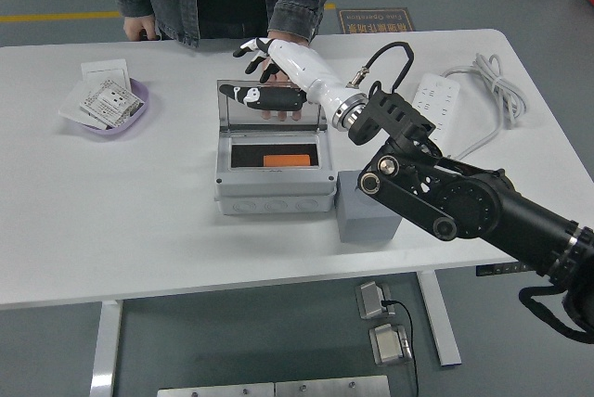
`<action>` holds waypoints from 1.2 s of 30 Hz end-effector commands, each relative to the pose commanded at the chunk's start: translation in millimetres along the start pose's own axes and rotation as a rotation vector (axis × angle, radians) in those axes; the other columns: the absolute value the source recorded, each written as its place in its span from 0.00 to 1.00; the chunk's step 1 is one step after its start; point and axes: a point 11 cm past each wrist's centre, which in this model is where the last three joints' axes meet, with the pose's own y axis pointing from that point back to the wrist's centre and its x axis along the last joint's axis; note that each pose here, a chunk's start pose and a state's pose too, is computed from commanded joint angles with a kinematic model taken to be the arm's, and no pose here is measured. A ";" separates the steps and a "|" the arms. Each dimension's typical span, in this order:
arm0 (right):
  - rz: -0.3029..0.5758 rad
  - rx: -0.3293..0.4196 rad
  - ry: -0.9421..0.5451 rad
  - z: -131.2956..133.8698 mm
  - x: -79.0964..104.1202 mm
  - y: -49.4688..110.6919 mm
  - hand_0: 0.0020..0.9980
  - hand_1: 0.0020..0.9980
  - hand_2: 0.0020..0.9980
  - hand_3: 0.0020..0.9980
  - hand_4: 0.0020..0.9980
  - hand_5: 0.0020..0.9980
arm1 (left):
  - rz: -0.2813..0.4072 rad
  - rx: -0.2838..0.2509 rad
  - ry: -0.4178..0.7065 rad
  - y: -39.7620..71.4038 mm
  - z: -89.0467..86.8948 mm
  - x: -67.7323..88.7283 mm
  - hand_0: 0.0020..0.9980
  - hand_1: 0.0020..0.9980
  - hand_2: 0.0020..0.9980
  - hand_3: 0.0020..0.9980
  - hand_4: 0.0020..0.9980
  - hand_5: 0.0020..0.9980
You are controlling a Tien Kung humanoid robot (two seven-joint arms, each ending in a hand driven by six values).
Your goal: Pick up the cylinder from the cube,place it in the box,flap close box
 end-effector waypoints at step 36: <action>-0.054 -0.196 -0.018 68.5 -18.1 -1.8 0.63 0.65 0.66 0.68 0.82 0.70 | -0.001 -0.017 -0.010 1.5 5.9 -3.7 0.62 0.68 0.63 0.63 0.72 0.49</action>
